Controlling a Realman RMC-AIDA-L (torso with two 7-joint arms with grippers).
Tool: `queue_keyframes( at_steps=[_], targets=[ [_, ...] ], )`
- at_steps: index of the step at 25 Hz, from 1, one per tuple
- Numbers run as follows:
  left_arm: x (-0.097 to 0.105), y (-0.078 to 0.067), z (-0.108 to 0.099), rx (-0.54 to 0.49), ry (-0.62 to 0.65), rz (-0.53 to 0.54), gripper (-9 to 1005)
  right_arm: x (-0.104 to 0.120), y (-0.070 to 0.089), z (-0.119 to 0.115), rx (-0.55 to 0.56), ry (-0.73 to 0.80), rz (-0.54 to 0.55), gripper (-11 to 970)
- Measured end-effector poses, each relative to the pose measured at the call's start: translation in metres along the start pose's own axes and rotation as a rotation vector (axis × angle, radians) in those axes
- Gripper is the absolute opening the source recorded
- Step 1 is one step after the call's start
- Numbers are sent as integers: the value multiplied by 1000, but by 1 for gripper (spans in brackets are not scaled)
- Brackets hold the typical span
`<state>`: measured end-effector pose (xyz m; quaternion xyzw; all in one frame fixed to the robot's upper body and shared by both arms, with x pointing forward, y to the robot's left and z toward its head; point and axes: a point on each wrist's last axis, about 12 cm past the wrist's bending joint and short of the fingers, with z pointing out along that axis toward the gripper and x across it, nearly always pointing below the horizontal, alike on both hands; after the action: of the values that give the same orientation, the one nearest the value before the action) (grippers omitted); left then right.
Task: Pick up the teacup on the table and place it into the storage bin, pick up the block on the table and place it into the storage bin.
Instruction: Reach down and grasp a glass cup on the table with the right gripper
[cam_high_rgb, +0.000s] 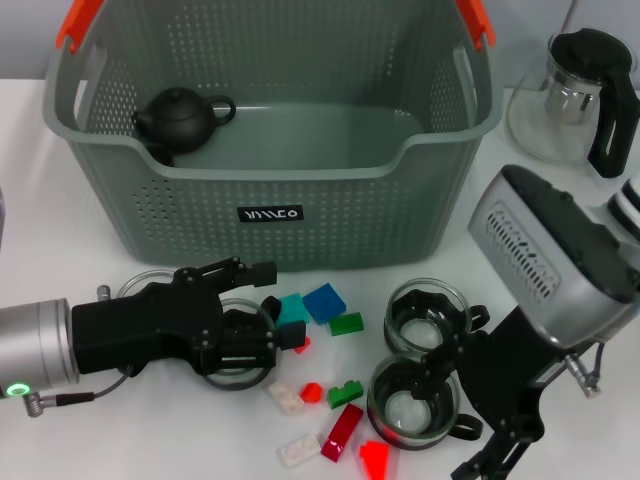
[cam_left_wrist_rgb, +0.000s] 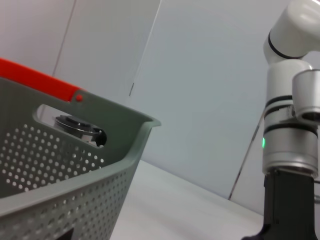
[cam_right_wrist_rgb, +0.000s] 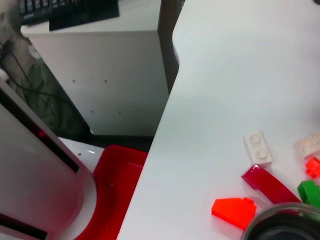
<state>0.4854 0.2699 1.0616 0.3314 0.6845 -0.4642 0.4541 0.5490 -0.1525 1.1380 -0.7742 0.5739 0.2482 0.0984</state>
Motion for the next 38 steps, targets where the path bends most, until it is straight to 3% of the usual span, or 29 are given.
queue_keyframes(
  at_steps=[14,32,38],
  targets=[
    [1,0,-3,-14,-13,10,935,-17,-4,27,15,55,-45,915],
    [4,-1,-6,-24,-14,15,934,-16,-4,33,20,109,-35,910],
    [5,-2,-6,-24,-15,13,934,-14,-4,35,18,128,-22,819]
  ],
)
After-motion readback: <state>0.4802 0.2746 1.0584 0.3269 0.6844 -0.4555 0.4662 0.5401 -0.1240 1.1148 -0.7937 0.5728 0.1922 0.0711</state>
